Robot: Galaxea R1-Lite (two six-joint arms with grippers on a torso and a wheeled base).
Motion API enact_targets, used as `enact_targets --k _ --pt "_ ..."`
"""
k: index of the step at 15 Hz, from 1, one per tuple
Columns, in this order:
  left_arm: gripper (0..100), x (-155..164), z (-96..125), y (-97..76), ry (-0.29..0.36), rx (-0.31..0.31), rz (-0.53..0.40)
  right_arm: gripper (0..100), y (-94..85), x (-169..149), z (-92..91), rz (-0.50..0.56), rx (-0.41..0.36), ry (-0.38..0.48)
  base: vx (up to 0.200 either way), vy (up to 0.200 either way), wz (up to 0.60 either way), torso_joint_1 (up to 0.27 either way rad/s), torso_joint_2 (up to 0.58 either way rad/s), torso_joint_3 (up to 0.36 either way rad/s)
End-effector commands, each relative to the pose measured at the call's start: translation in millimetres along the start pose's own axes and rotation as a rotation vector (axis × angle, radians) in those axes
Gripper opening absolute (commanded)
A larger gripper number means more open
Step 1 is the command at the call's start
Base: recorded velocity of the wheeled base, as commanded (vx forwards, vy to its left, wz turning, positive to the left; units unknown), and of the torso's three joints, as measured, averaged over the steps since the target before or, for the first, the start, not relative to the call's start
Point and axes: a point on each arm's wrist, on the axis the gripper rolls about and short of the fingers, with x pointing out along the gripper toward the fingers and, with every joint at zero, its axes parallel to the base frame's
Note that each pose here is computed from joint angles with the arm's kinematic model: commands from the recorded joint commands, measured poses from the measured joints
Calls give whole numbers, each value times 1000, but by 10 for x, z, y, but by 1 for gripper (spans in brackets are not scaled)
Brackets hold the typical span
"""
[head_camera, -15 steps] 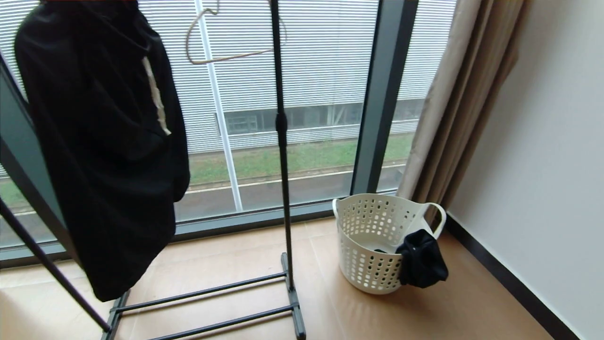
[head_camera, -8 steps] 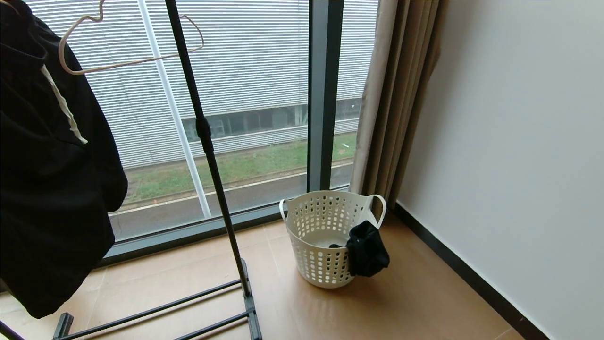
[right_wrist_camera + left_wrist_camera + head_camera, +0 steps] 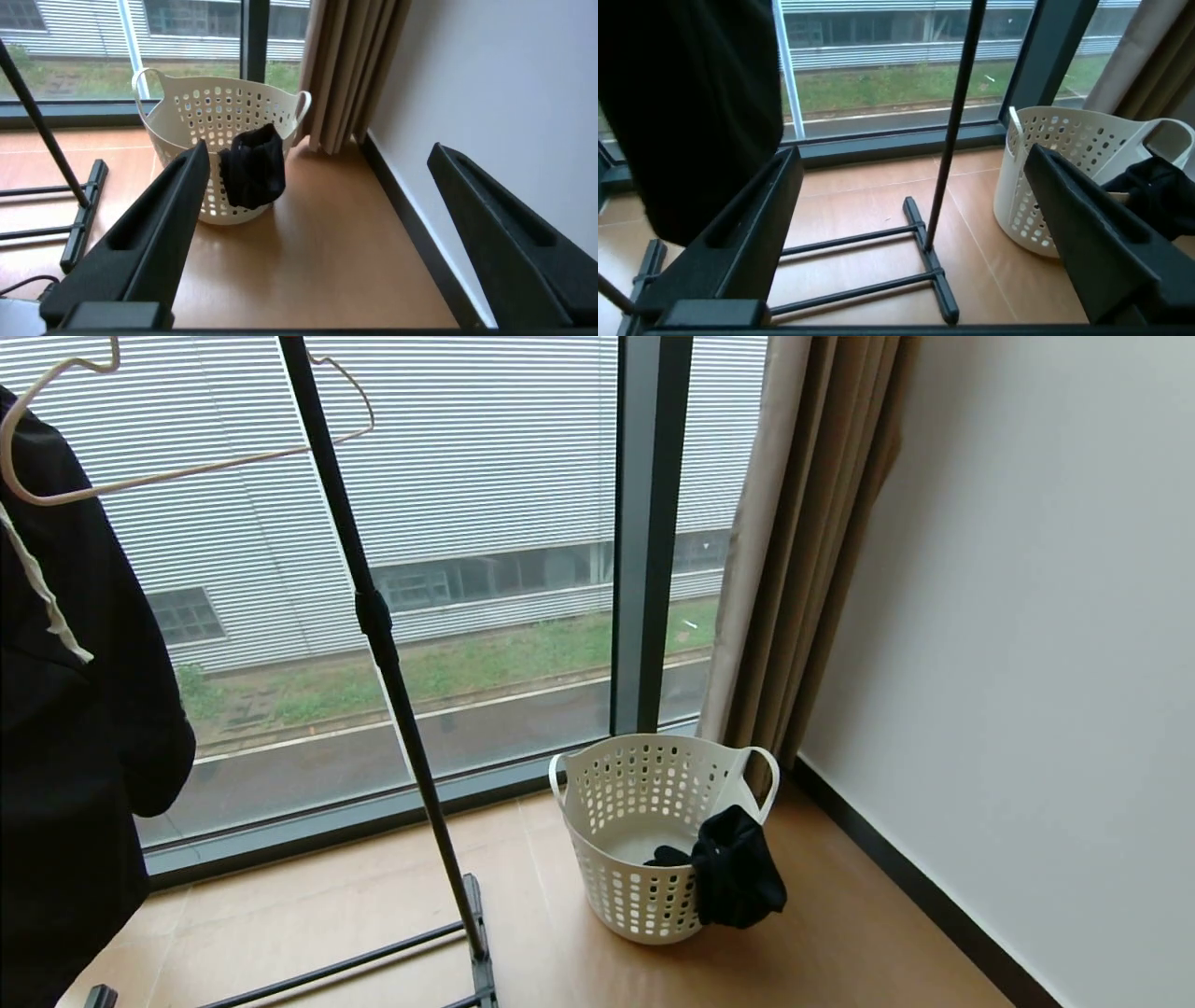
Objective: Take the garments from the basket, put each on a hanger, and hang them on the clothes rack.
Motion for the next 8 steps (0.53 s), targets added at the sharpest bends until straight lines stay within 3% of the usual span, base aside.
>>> enact_targets --k 1,2,7,8 --pt "100 1 1 0 0 -1 1 100 0 1 1 0 0 1 0 -200 0 22 2 -7" --pt "100 1 1 -1 0 -1 0 100 0 1 1 0 0 1 200 0 0 2 2 7" --pt "100 1 1 0 0 -1 1 100 0 1 1 0 0 1 200 200 0 -1 4 5" --pt "100 1 1 0 0 -1 1 100 0 1 1 0 0 1 200 0 0 7 2 2"
